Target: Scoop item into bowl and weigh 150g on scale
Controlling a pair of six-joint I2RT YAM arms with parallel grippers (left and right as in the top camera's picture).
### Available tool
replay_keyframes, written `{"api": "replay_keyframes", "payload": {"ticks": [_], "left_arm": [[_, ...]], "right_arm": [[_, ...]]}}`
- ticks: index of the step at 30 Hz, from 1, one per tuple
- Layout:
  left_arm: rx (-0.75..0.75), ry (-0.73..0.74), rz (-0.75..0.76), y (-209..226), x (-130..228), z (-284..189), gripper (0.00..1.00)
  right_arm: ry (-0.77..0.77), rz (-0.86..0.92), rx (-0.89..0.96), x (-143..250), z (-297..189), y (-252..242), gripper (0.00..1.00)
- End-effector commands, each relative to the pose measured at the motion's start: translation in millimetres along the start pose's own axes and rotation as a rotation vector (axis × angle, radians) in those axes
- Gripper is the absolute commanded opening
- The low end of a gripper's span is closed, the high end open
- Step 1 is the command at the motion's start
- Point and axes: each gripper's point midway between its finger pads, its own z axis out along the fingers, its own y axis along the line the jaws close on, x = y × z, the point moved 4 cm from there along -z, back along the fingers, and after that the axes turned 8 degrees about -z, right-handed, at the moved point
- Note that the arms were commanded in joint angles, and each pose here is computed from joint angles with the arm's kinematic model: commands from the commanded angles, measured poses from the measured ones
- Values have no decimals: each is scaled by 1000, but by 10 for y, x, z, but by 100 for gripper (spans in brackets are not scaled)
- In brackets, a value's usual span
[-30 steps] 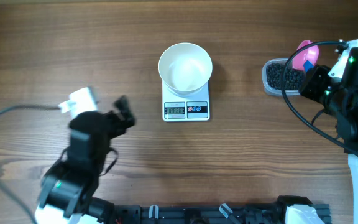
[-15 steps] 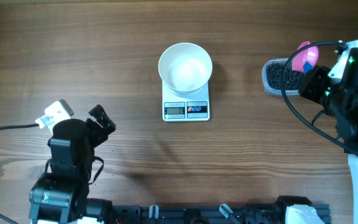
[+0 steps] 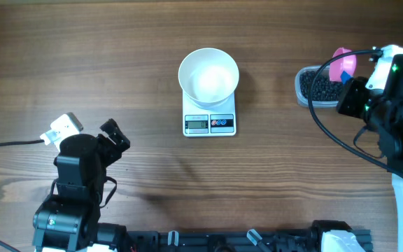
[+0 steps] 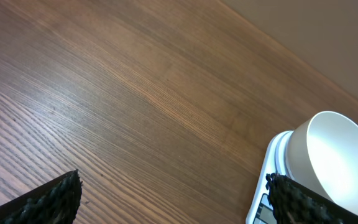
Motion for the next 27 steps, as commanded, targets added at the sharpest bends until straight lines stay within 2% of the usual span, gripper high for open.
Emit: {"api": "replay_keyframes", "payload": {"ticks": [1,5,11,18,27], "left_arm": [[-9,-5,-12,17,-8,7,100],[-9,-6,-12,17,-9,7,100],[-9,-6,-12,17,-9,7,100],[-9,-6,-12,17,-9,7,100],[-9,-6,-12,17,-9,7,100]], "right_arm": [[-3,-15,-10,-9,-26,10,4],[40,-8,-12,80,-27,10,4],[82,114,-14,163,-32,17,4],[100,436,-50,171,-36,84,4],[86,673,-51,123,-33,92,4]]}}
